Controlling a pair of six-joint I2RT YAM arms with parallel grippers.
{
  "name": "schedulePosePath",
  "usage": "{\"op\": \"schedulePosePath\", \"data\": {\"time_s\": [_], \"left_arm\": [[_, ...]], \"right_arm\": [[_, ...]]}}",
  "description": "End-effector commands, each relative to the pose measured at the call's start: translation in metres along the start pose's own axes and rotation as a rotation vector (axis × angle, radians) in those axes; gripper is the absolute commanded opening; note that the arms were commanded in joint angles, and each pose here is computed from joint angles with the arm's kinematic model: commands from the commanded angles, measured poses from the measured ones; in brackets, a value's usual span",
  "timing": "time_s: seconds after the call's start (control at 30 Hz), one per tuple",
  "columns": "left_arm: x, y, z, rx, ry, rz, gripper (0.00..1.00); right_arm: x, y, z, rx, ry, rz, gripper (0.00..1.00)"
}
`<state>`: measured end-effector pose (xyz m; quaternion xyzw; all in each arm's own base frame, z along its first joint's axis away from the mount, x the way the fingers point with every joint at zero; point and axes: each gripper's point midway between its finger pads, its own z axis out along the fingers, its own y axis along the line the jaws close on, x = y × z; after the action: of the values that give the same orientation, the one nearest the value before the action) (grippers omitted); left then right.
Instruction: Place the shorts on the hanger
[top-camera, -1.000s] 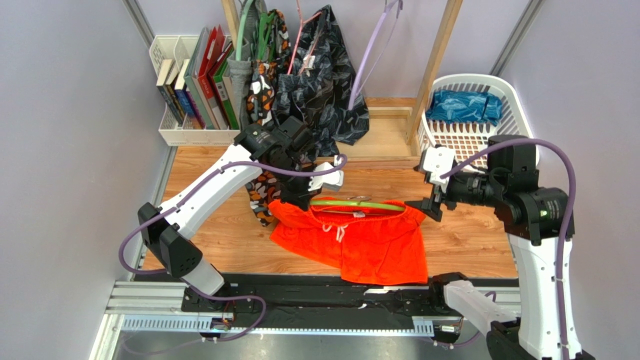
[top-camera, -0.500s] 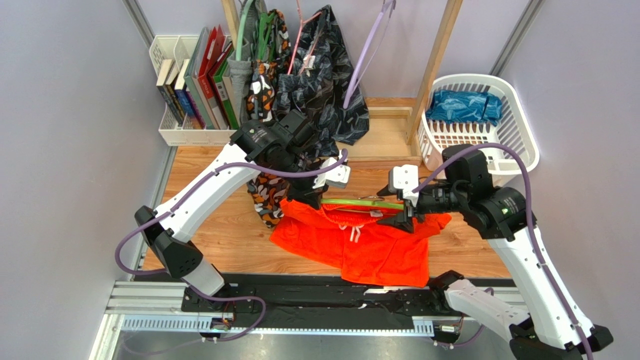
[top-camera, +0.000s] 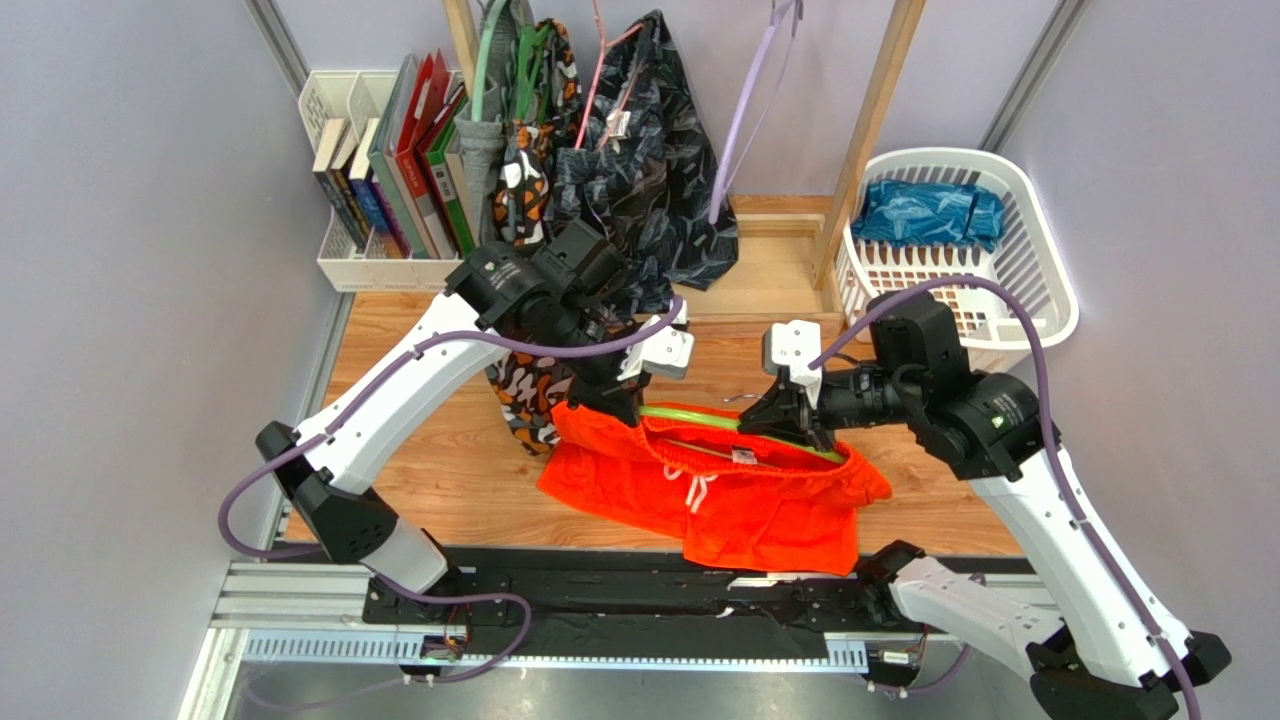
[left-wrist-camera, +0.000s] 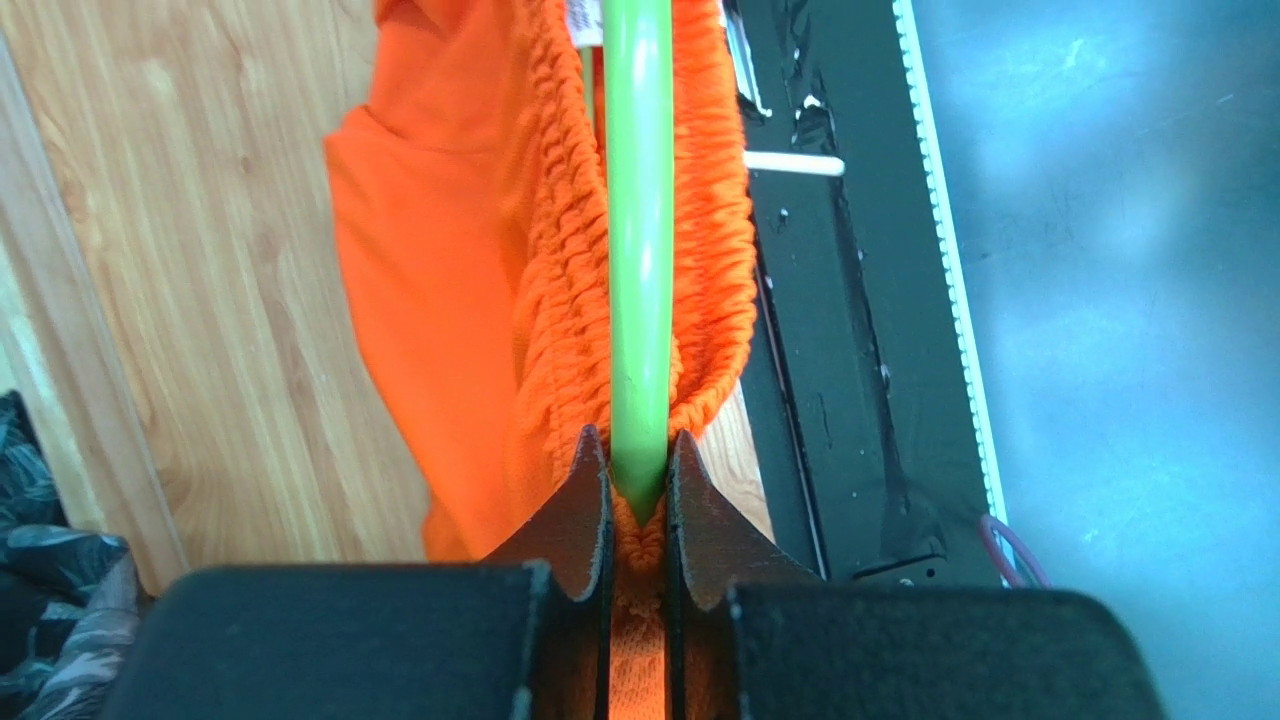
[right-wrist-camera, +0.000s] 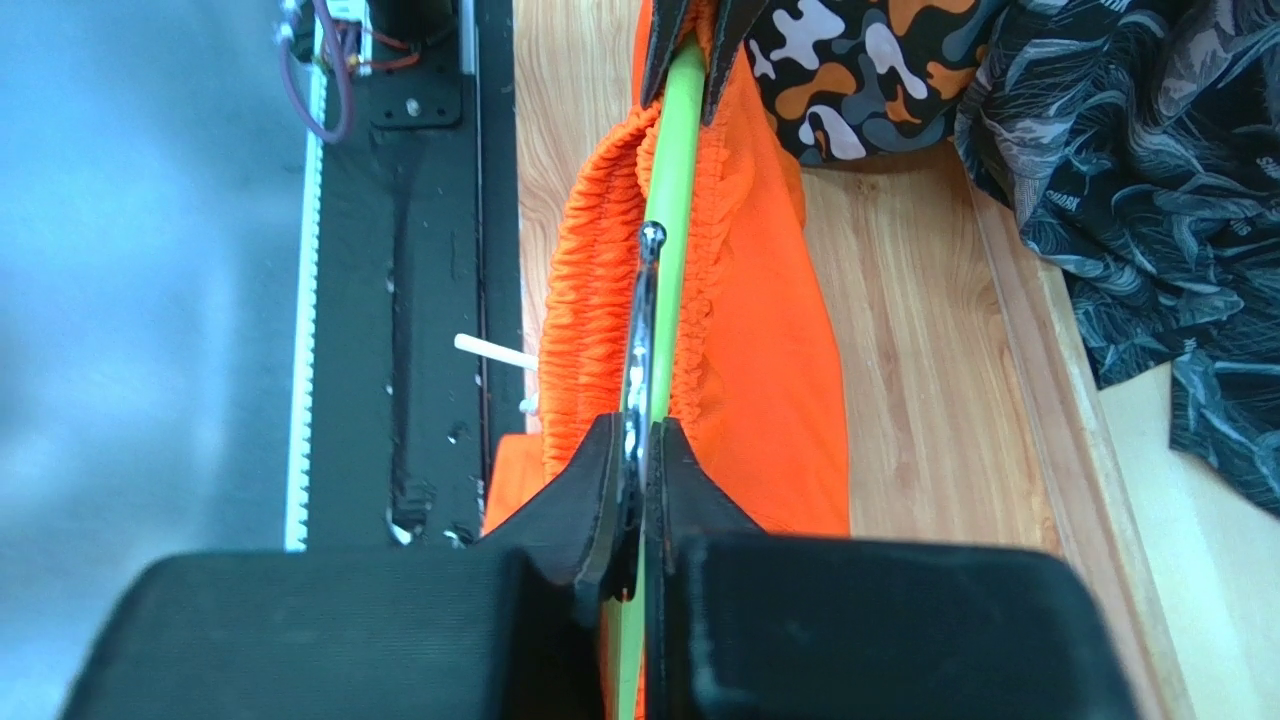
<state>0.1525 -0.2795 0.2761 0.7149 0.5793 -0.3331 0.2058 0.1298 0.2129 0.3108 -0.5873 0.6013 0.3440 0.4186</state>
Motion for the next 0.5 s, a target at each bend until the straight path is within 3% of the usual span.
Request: {"op": "schedulePosePath", "data": {"time_s": [0.0,0.07,0.13,0.17,0.2,0.27,0.37,0.47], "left_arm": [[-0.054,0.007,-0.018,-0.068,-0.201,0.169,0.00],[-0.054,0.014,-0.015,-0.079,-0.193,0.148,0.00],[-0.058,0.023,-0.018,-0.130,-0.200,0.116,0.26],[-0.063,0.029,-0.021,-0.165,-0.221,0.115,0.45],[-0.066,0.032,-0.025,-0.194,-0.240,0.104,0.50],[-0.069,0.034,-0.044,-0.271,-0.304,0.041,0.58],[-0.082,0.042,-0.082,-0.414,-0.435,0.065,0.69],[-0.079,0.034,-0.101,-0.477,-0.440,0.098,0.71]], "right_arm": [[-0.011,0.016,-0.002,-0.031,-0.048,0.143,0.00],[-0.021,0.011,-0.004,0.006,-0.068,0.197,0.00],[-0.037,0.003,-0.008,0.052,-0.102,0.231,0.00],[-0.041,-0.003,-0.011,0.092,-0.110,0.238,0.00],[-0.045,-0.005,-0.013,0.109,-0.115,0.247,0.00],[-0.052,-0.010,-0.019,0.147,-0.123,0.264,0.00],[-0.056,-0.005,-0.026,0.155,-0.131,0.239,0.00],[-0.058,-0.013,-0.031,0.208,-0.129,0.253,0.00]]}}
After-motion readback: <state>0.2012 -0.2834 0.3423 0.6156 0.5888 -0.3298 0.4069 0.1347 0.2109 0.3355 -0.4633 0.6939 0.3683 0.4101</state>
